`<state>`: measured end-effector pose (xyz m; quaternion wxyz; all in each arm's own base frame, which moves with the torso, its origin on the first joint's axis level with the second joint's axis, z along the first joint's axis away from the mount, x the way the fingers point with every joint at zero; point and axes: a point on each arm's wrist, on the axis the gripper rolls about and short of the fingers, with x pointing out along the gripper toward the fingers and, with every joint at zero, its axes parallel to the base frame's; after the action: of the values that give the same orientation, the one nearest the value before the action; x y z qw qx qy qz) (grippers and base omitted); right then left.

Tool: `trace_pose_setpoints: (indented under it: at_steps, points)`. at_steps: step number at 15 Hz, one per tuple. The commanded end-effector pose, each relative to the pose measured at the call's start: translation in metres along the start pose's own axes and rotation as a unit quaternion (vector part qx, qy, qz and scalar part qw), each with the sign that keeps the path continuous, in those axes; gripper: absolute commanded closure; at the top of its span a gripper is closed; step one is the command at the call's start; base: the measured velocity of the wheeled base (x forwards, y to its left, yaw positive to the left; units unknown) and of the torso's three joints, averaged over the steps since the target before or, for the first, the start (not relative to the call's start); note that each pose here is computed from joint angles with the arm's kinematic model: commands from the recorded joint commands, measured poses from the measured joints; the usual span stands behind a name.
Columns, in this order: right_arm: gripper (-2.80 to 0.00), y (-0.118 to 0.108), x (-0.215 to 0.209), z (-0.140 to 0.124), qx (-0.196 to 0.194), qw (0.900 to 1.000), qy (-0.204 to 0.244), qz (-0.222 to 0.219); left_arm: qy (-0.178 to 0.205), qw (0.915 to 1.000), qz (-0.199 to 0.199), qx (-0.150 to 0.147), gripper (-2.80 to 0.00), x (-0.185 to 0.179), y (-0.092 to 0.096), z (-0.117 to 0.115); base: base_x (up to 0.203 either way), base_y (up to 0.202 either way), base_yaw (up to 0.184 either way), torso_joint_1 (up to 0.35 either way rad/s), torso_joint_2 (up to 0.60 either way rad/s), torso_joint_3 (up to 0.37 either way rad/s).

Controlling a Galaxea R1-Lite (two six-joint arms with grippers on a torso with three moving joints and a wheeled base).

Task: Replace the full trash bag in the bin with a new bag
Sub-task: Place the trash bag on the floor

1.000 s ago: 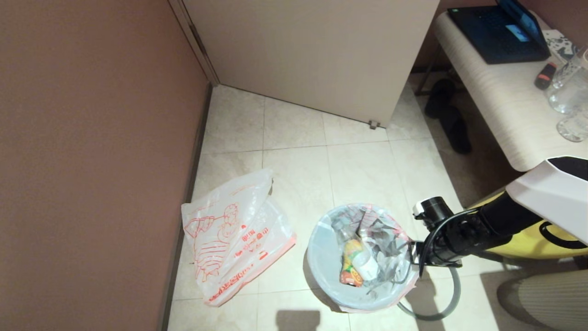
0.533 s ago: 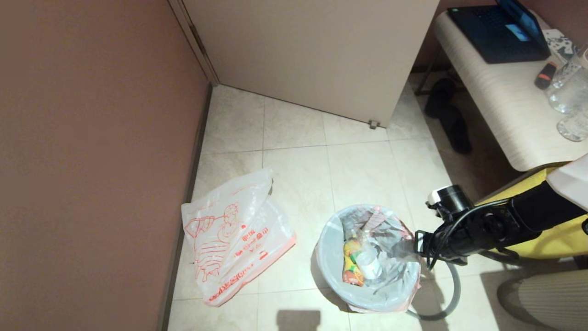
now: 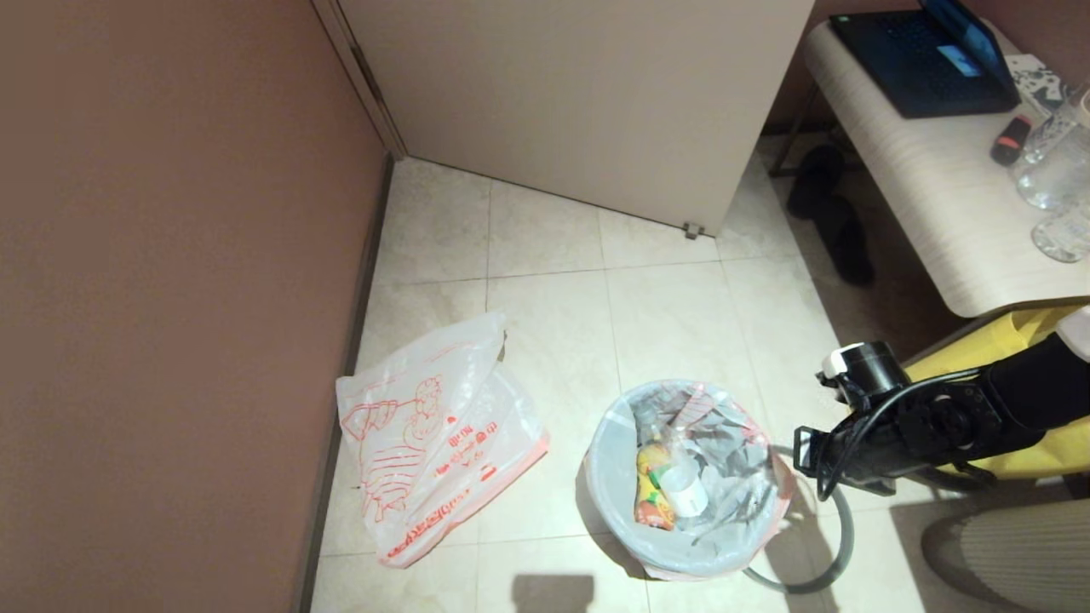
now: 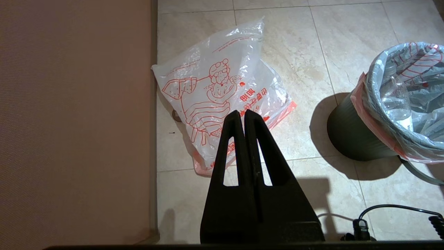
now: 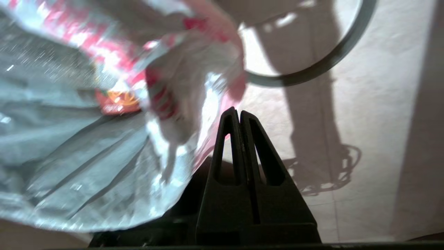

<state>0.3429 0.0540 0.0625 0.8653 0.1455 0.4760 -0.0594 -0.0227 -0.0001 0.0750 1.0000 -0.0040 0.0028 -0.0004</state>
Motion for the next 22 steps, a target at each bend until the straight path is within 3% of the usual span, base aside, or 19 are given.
trace_pose_setpoints:
  at_steps: [1,3,4,10,21,22]
  points:
    - [0.0,-0.006,0.016,-0.002,-0.013,1.0,0.004,-0.018,0.0,1.0,0.0,-0.001,0.0,0.0,0.0,0.0,0.0,0.0,0.0,0.0,0.0,0.0]
    - [0.0,-0.008,0.026,-0.007,-0.031,0.999,0.013,-0.03,0.0,1.0,0.0,0.0,0.0,0.0,0.0,0.0,0.0,0.0,0.0,0.0,0.0,0.0]
    - [-2.8,-0.009,0.036,-0.009,-0.033,0.999,0.016,-0.032,0.0,1.0,0.0,-0.001,0.0,0.0,0.0,0.0,0.0,0.0,0.0,0.0,0.0,0.0]
    - [-2.8,-0.014,0.07,-0.023,-0.036,0.997,0.04,-0.056,0.0,1.0,0.0,-0.001,0.0,0.0,0.0,0.0,0.0,0.0,0.0,0.0,0.0,0.0]
    - [-2.8,0.004,0.146,0.002,-0.037,0.999,0.015,-0.034,0.0,1.0,0.0,0.0,0.0,0.0,0.0,0.0,0.0,0.0,0.0,0.0,0.0,0.0]
    - [0.0,0.007,0.15,0.004,-0.036,0.999,0.017,-0.013,0.0,1.0,0.0,-0.001,0.0,0.0,0.0,0.0,0.0,0.0,0.0,0.0,0.0,0.0]
